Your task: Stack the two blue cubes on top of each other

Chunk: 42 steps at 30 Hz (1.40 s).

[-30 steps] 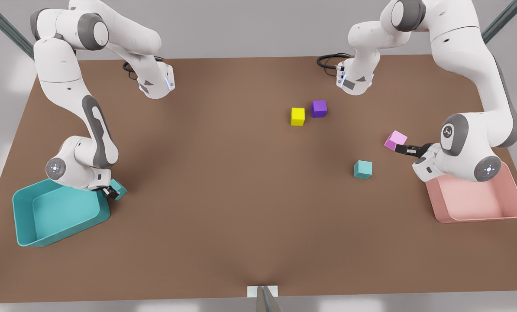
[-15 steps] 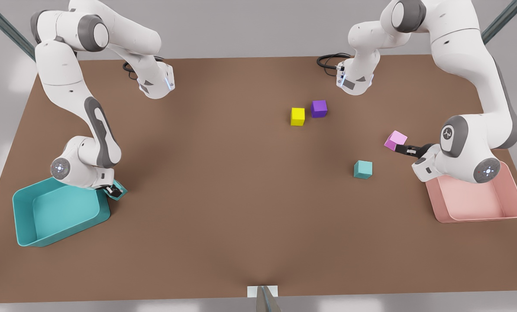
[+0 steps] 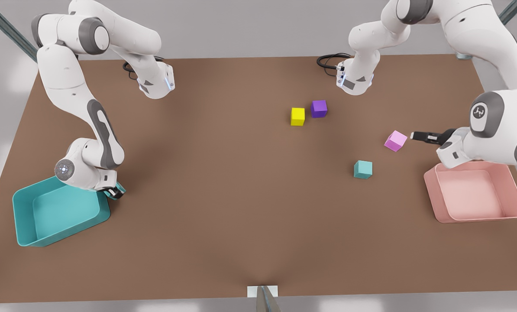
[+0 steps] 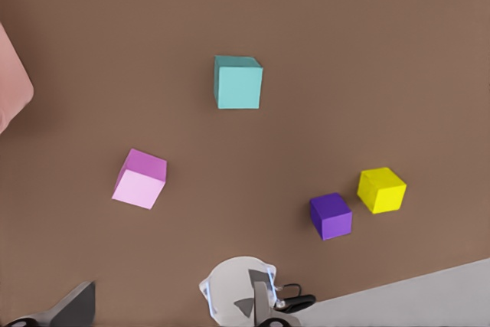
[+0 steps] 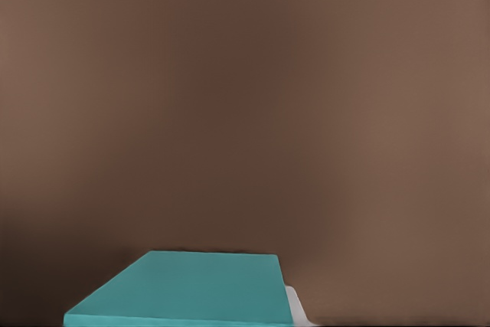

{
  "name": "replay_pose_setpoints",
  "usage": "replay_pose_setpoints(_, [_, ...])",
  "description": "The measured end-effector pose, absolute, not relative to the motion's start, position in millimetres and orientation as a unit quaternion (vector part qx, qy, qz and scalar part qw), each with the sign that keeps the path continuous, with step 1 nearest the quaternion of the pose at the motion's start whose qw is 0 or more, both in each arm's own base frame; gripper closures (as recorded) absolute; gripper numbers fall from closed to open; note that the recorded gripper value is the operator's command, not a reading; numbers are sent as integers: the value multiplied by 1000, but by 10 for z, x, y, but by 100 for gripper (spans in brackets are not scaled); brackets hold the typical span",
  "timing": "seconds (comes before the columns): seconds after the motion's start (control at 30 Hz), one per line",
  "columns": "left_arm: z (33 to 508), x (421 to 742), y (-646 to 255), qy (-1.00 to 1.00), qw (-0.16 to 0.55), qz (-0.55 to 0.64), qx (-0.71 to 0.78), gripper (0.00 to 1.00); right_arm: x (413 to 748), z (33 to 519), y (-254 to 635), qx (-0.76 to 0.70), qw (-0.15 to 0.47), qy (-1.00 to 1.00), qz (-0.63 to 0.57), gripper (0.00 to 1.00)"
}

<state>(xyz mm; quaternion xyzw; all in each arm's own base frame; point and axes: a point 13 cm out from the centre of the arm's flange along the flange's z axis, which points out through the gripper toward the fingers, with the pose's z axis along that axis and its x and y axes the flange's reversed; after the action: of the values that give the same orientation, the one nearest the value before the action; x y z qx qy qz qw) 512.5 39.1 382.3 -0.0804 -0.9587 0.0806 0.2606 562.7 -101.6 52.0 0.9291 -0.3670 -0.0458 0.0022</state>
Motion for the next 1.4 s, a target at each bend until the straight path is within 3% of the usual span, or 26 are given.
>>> replay_pose_setpoints(0.17, [3406, 5027, -389, -948, 280, 31, -145, 0, 5636, 655, -113, 945, 8, -320, -61, 45])
replay_pose_setpoints(0.27, [2685, 4769, -756, -945, 288, 4, -156, 0, 5629, 806, 1269, 963, -6, -260, -68, 45])
replay_pose_setpoints(0.33, [2347, 4792, -617, -956, 265, -2, -125, 0, 5555, 924, 2428, 973, -20, -221, -63, 44])
replay_pose_setpoints(0.5, [1684, 4767, -394, -974, 213, -12, -70, 0, 4963, 1068, 4944, 977, -54, -203, -45, 43])
replay_pose_setpoints(0.6, [1444, 4820, -431, -982, 177, -18, -56, 0, 4620, 966, 5732, 965, -61, -253, -46, 43])
replay_pose_setpoints(0.8, [1231, 5079, -452, -992, 119, -23, -36, 0, 4681, 763, 5824, 914, -43, -402, -32, 42])
replay_pose_setpoints(0.83, [1179, 5090, -456, -992, 116, -24, -34, 0, 4719, 758, 5796, 903, -41, -426, -30, 17])
replay_pose_setpoints(0.87, [1120, 5096, -472, -993, 114, -26, -33, 0, 4746, 762, 5781, 893, -41, -447, -28, 0])
replay_pose_setpoints(1.07, [850, 5110, -568, -993, 109, -33, -34, 0, 4822, 828, 5746, 833, -41, -552, -29, 0])
replay_pose_setpoints(1.17, [709, 5100, -550, -993, 111, -36, -32, 0, 4895, 1436, 5743, 801, -51, -596, -23, 0])
replay_pose_setpoints(1.27, [616, 5097, -537, -993, 111, -38, -31, 0, 5105, 2649, 5357, 740, -58, -670, -9, 0])
replay_pose_setpoints(1.33, [573, 5093, -527, -993, 111, -40, -30, 50, 5729, 3180, 4272, 645, -38, -763, -2, 0])
replay_pose_setpoints(1.4, [564, 5101, -534, -993, 109, -42, -30, 55, 6269, 3474, 3143, 541, -22, -841, 2, 0])
